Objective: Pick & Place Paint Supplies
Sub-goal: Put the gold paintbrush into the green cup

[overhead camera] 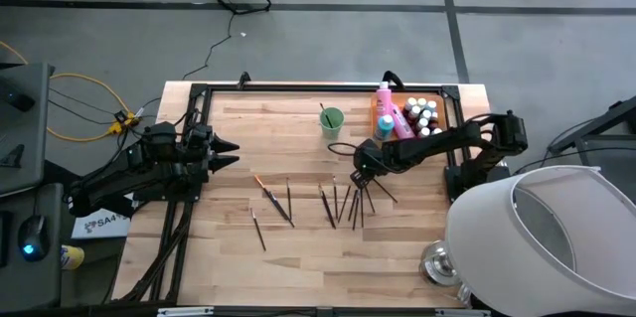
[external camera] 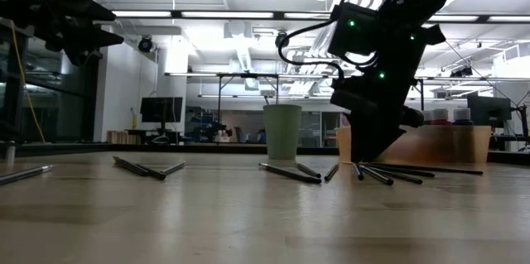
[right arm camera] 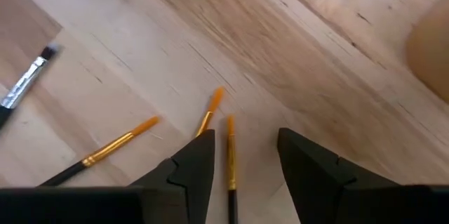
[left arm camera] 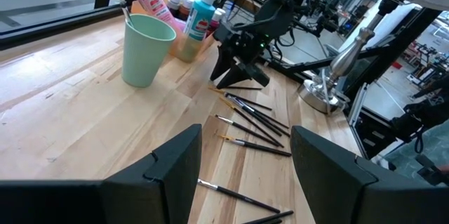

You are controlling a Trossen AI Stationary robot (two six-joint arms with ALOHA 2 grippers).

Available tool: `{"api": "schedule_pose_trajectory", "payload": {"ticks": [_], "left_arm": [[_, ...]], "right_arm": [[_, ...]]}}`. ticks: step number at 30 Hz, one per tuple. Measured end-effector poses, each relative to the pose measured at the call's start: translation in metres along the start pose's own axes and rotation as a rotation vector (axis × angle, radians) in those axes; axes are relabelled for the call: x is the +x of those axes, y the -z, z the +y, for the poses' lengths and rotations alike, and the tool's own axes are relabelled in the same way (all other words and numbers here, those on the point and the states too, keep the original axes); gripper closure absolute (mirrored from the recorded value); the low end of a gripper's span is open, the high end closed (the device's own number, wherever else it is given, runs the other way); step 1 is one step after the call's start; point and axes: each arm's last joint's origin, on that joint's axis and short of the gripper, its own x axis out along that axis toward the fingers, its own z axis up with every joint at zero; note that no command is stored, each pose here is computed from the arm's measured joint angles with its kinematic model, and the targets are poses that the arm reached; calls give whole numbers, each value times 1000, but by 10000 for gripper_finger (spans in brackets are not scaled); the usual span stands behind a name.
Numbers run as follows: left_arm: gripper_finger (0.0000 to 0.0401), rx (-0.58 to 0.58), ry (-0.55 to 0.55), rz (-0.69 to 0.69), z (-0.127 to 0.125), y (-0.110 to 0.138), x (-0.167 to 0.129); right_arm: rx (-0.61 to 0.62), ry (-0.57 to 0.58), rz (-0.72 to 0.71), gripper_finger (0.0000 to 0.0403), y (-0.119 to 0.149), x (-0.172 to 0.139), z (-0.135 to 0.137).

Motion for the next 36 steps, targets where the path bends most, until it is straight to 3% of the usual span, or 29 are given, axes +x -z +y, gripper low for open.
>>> {"api": "schedule_pose_trajectory", "payload": {"ticks": [10,28,36], "left_arm": [[187,0,0,0,0,0,0],[187,0,0,0,0,0,0],[187,0,0,0,0,0,0]], "right_arm": [[-9,34,-10,272,4,5,2],[113,-25,7,394,2,7,3],[188,-40,18,399,0,6,2]]}}
